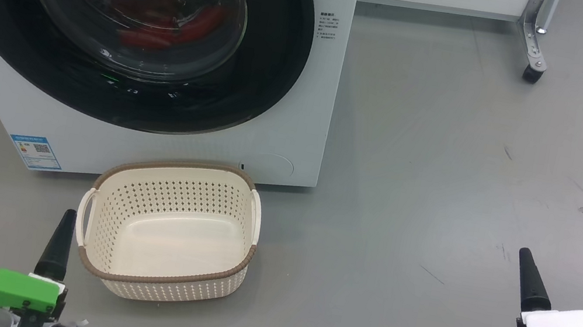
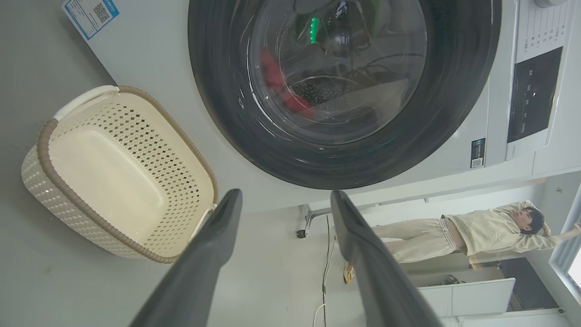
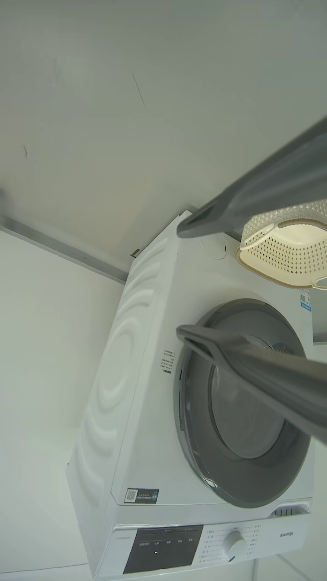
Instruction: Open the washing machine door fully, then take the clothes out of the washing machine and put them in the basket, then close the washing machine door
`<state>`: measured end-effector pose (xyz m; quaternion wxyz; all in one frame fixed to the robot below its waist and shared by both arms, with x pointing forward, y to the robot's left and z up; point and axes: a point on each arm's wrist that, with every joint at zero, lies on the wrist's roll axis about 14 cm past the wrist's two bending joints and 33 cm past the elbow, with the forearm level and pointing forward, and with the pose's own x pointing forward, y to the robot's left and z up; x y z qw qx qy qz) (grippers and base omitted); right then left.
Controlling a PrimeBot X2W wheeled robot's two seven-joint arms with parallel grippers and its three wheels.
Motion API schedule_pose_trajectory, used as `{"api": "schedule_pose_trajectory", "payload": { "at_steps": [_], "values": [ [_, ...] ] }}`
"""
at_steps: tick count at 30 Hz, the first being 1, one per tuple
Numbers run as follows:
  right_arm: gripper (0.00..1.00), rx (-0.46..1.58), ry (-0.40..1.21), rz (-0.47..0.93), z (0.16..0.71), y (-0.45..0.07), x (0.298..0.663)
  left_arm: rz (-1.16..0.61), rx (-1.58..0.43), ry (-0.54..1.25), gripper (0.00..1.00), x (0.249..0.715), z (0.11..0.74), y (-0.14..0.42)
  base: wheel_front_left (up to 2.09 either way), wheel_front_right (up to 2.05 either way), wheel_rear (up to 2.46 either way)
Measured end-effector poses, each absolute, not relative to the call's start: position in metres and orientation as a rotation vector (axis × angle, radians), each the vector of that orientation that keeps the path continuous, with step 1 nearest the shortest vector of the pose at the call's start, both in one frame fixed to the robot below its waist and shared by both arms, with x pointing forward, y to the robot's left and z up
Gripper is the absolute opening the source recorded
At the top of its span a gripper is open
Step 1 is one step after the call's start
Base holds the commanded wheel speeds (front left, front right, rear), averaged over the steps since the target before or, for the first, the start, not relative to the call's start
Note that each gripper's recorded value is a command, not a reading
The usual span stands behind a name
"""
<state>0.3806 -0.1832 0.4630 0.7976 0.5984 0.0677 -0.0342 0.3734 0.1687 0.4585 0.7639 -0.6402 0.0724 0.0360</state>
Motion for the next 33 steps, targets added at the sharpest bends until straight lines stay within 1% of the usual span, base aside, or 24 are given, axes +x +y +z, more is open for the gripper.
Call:
{"api": "schedule_pose_trajectory", "payload": {
  "at_steps": [4,11,27,33],
  "values": [
    [1.0,1.191,0.15,-0.057,0.465,-0.183,0.385,0.07,-1.305,0.168,1.0,0.373,0.456,0.169,0.0,0.0,0.0],
    [1.0,1.098,0.156,-0.033,0.466,-0.178,0.389,0.052,-1.206,0.171,1.0,0.377,0.458,0.168,0.0,0.0,0.0],
    [1.0,0.809,0.173,0.031,0.469,-0.167,0.4,0.008,-0.921,0.112,1.0,0.387,0.473,0.175,0.0,0.0,0.0],
    [1.0,0.695,0.17,0.058,0.471,-0.163,0.405,-0.023,-0.806,0.11,1.0,0.387,0.475,0.169,0.0,0.0,0.0]
  ]
}}
